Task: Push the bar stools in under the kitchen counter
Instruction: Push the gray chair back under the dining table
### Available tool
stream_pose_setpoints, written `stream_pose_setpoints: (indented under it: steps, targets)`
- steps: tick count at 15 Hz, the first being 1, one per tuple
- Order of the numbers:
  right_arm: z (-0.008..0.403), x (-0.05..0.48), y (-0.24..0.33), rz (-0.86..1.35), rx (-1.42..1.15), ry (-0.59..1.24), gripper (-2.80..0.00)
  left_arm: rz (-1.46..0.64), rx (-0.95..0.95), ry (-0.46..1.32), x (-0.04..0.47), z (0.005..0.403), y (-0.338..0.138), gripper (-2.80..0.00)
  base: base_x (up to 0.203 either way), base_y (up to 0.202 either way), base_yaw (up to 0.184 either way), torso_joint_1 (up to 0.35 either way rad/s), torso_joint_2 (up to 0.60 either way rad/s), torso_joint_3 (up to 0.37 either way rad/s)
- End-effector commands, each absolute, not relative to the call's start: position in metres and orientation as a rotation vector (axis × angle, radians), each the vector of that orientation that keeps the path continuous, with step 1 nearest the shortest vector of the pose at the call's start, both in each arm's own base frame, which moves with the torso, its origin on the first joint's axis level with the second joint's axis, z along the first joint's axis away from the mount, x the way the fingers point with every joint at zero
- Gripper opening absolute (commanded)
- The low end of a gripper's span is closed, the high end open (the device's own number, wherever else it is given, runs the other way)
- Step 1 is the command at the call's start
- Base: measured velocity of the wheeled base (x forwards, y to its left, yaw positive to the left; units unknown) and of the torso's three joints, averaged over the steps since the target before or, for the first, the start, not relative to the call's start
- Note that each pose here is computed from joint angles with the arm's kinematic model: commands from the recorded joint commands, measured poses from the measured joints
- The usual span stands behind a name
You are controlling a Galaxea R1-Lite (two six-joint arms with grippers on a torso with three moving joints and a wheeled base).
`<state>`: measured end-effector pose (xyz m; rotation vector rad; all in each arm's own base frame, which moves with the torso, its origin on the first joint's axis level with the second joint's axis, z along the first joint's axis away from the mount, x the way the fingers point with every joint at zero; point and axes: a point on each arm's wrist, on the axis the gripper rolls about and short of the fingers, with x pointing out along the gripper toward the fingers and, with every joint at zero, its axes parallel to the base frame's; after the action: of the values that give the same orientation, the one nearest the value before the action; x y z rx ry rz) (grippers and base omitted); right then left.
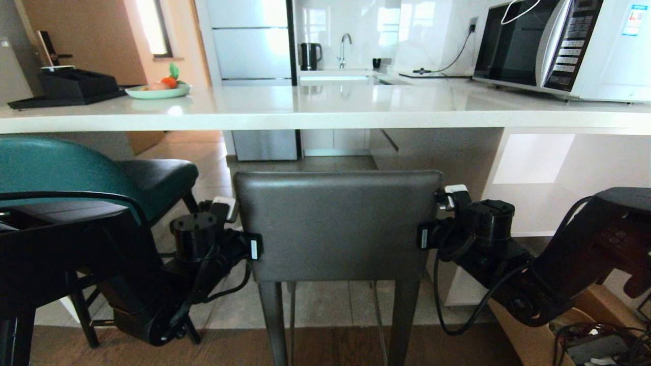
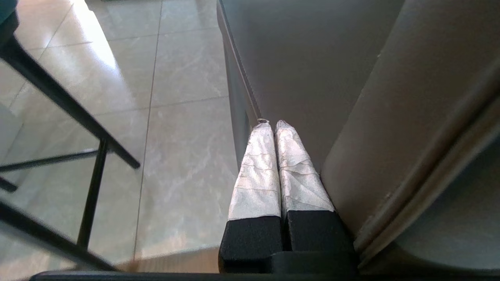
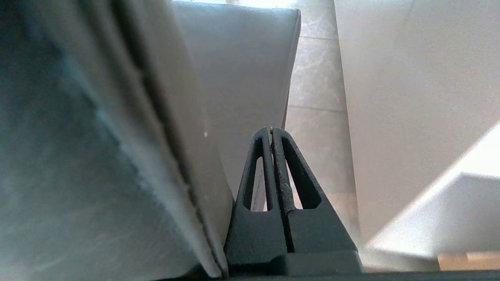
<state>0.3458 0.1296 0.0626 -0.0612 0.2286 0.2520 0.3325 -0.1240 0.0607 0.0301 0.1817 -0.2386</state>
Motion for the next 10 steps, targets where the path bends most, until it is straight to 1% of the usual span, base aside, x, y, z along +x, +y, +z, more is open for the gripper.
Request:
stream_pose_setpoints:
  steps: [1,10]
  targets:
    - [0.0611,0.3458,0.1300,0.251,-0.062,0.229,-2.80,-0.242,0.029,0.170,0.3331,0.0619,-0.1255,-2.80,0.192,0.000,0.002,0.003,0.00,0.002]
    - [0.0630,0.3456,0.1299,0.251,-0.061,0.223,-2.80,-0.248,0.031,0.176,0.3306,0.0613,-0.1268,-2.80,0.190,0.000,0.002,0.003,0.00,0.004]
